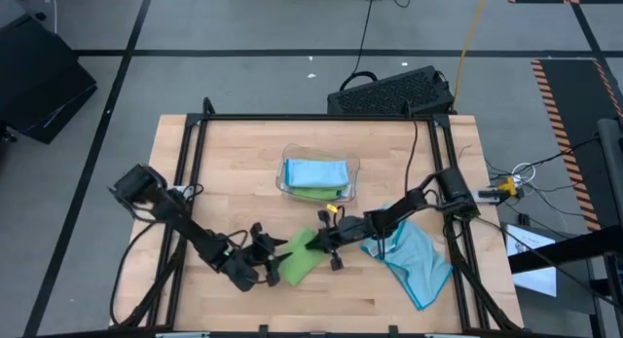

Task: Fold microfiber towels
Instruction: Stack the green microfiber cloth on top of the blue microfiber cloth in the transparent bin

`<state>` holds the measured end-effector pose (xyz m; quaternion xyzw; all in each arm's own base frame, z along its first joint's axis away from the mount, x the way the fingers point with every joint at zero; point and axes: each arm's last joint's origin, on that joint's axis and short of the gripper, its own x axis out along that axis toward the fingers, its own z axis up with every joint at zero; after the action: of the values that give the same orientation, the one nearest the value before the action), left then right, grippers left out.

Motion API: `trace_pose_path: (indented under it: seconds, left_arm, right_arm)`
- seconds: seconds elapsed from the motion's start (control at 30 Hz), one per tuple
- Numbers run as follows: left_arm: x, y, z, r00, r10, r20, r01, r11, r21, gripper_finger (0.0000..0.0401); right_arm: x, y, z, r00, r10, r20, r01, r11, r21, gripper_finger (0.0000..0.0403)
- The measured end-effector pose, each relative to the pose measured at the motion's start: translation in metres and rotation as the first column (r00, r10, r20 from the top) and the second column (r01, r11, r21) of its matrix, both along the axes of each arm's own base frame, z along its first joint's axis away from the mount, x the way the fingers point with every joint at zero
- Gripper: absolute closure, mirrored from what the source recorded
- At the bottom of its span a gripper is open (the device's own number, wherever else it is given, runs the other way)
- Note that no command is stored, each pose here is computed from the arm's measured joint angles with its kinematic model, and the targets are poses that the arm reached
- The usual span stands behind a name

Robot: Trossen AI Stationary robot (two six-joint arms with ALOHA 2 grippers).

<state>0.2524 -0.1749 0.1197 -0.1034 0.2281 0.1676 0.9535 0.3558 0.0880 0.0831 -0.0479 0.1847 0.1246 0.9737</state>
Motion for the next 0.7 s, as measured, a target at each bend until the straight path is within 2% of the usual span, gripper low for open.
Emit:
trace_pose_path:
  seconds: [0.13,0.33,0.5,0.7]
  left_arm:
    - [0.0,-0.001,0.024,0.997,-0.029,0.075,0.031,0.999,-0.014,0.0222]
    - [0.005,-0.014,0.03,0.978,-0.182,0.102,0.179,0.983,0.045,0.0221]
    - [0.011,-0.04,0.034,0.96,-0.279,-0.013,0.277,0.944,0.179,0.0208]
    - [0.016,-0.06,0.032,0.923,-0.284,-0.26,0.358,0.884,0.303,0.0149]
  right_arm:
    - [-0.001,0.001,-0.009,0.999,-0.016,-0.04,0.018,0.999,0.041,0.0395]
    - [-0.001,0.006,0.018,1.0,-0.015,0.006,0.015,0.996,0.083,0.0394]
    - [-0.01,0.011,0.042,0.999,0.002,-0.042,0.001,0.998,0.069,0.0372]
    - [-0.024,0.032,0.049,0.993,0.017,-0.119,-0.012,0.999,0.042,0.0326]
